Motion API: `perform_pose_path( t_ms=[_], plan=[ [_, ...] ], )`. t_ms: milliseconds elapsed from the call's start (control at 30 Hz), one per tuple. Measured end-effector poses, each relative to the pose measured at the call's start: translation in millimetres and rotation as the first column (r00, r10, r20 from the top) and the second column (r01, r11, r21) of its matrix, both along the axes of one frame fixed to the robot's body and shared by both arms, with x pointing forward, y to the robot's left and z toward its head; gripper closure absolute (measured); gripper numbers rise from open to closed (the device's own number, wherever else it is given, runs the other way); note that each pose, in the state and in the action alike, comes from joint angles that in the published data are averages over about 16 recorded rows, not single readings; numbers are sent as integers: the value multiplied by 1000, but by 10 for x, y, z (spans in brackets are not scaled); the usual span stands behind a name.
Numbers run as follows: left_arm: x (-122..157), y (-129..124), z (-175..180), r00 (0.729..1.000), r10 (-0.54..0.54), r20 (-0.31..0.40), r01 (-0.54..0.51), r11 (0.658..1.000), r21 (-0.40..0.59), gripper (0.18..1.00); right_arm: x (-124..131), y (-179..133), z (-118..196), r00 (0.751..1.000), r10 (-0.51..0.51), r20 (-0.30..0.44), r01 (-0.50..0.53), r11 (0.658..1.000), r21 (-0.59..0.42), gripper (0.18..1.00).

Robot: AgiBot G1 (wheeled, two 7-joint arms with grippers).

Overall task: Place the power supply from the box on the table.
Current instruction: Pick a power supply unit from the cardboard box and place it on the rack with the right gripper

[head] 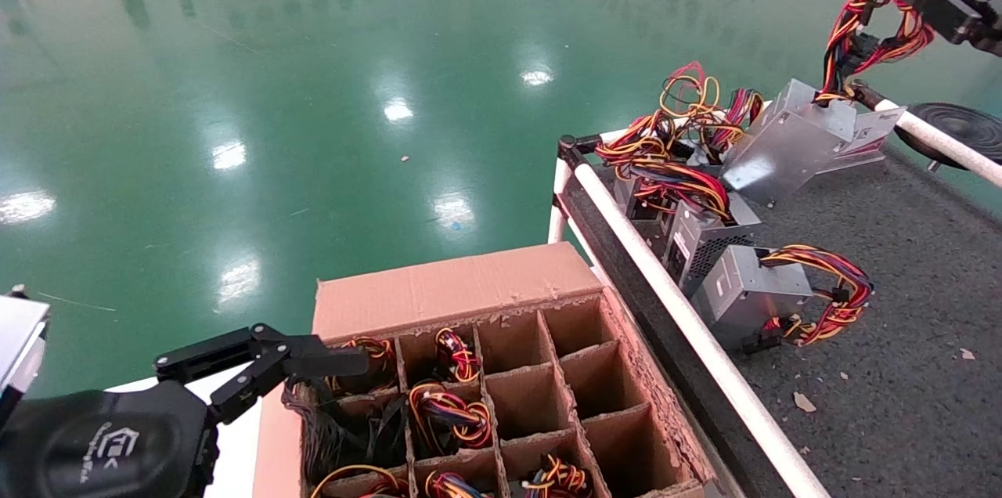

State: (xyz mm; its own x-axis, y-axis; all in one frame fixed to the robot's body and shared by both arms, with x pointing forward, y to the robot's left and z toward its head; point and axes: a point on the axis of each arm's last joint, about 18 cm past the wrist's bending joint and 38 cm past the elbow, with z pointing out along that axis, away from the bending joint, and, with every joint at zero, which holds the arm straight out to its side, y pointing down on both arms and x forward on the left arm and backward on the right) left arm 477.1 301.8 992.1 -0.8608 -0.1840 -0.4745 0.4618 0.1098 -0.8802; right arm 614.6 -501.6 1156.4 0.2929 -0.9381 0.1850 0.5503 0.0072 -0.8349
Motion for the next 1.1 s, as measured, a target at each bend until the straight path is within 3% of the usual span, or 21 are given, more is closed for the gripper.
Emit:
perform_pose_path(
  t_ms=[1100],
  plan=[
    [0,0,0,1000,0,0,0,1000,0,184,488,416,-637,985,61,-163,-62,998,1,926]
  ],
)
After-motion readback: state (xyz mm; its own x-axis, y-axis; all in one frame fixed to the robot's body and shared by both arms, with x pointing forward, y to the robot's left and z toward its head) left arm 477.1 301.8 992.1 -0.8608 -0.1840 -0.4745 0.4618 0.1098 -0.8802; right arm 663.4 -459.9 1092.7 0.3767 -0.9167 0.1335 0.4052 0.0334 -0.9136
